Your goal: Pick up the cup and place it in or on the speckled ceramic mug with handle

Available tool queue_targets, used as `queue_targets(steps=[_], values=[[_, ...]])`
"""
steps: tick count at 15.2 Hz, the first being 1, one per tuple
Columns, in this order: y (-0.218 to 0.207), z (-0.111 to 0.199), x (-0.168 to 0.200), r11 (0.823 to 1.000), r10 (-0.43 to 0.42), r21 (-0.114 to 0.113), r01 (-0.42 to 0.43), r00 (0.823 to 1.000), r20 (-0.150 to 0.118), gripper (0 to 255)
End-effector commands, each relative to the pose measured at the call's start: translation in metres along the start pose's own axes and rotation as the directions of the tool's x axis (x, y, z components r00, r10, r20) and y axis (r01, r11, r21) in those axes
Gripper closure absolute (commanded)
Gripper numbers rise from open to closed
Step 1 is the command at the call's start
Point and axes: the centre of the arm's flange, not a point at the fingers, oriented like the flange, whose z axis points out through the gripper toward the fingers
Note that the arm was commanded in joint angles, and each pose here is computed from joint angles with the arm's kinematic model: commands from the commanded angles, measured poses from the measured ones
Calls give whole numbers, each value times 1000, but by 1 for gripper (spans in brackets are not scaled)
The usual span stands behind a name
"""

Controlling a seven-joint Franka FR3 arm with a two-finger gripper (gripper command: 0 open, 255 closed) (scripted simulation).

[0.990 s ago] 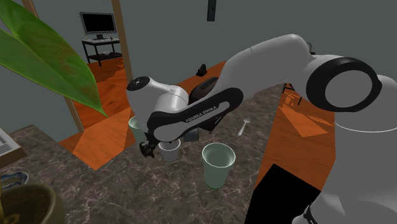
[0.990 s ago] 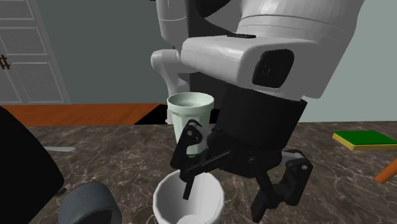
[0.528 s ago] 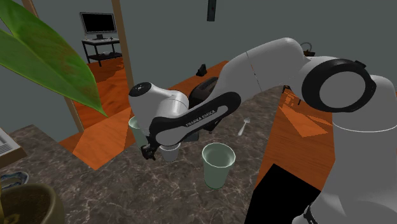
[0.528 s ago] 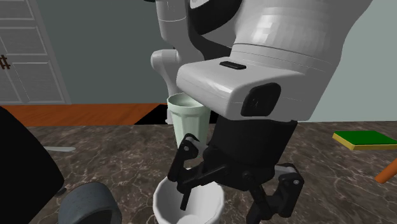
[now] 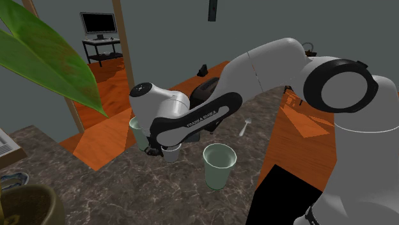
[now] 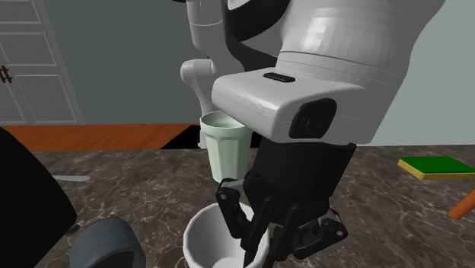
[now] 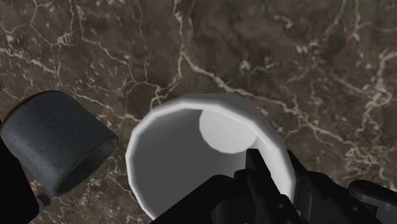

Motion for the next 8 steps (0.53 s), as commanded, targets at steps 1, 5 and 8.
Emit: queue_targets(steps=[1,5,8], values=[[0,1,0,1000,0,0,0,1000,1,255],[0,1,0,1000,0,0,0,1000,1,255],[4,-15,1,1000,0,0,0,1000,1,255]])
